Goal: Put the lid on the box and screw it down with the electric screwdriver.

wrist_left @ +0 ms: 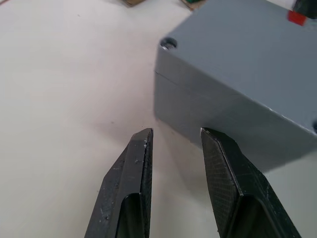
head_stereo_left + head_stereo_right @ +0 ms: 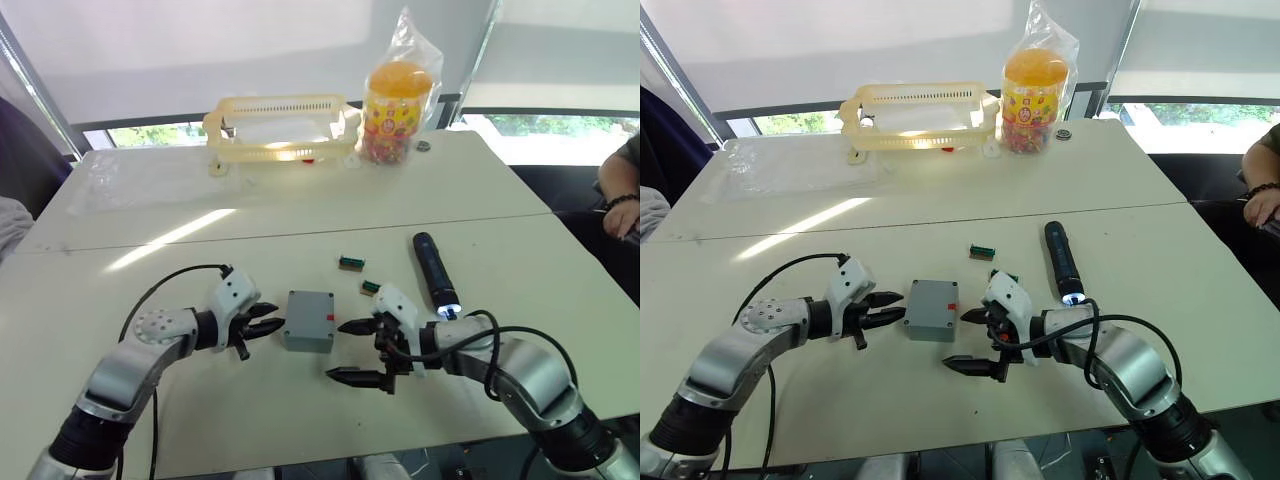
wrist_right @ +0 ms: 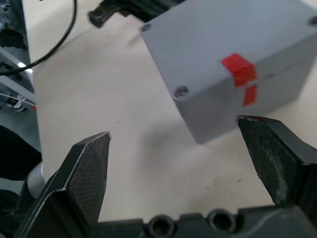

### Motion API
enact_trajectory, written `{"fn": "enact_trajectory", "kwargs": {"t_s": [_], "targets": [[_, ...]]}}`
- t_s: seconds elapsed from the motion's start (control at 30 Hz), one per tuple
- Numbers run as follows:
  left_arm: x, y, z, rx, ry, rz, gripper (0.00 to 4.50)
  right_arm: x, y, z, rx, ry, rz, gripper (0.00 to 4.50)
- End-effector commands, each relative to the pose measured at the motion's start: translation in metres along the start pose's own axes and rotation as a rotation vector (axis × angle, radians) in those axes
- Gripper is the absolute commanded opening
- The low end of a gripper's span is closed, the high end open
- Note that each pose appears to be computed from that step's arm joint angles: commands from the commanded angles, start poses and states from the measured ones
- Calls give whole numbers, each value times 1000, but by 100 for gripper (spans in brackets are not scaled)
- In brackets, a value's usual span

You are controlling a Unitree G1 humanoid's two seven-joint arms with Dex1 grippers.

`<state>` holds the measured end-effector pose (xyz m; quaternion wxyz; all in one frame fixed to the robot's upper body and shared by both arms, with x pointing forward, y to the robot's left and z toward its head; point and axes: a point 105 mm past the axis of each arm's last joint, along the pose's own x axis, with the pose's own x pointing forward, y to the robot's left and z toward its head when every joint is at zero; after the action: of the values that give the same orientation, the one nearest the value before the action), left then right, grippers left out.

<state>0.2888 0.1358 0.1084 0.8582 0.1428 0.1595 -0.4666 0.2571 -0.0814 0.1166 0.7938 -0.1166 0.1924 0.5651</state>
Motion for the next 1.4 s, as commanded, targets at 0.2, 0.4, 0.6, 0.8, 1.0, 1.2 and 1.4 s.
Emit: {"fn": "enact_trajectory", "kwargs": {"t_s": [0.2, 0.4, 0.6, 0.8, 1.0, 1.2, 1.4], "targets": [[-48, 17, 59, 42, -88, -10, 152, -66, -47, 59, 0, -180, -134, 444], [-59, 23, 95, 59, -154, 11, 152, -44, -112, 72, -40, -238, -359, 444], [-58, 25, 101, 2, -202, 51, 152, -5, -135, 69, -36, -236, -377, 444], [-50, 15, 91, -34, -202, 62, 152, 18, -132, 65, -58, -218, -340, 444], [-46, 11, 78, -26, -158, 90, 152, 25, -135, 62, -75, -197, -351, 358], [-45, 13, 74, -26, -150, 98, 152, 29, -140, 61, -87, -182, -360, 261], [-42, 11, 70, -23, -141, 96, 152, 32, -141, 56, -85, -164, -355, 261]]}}
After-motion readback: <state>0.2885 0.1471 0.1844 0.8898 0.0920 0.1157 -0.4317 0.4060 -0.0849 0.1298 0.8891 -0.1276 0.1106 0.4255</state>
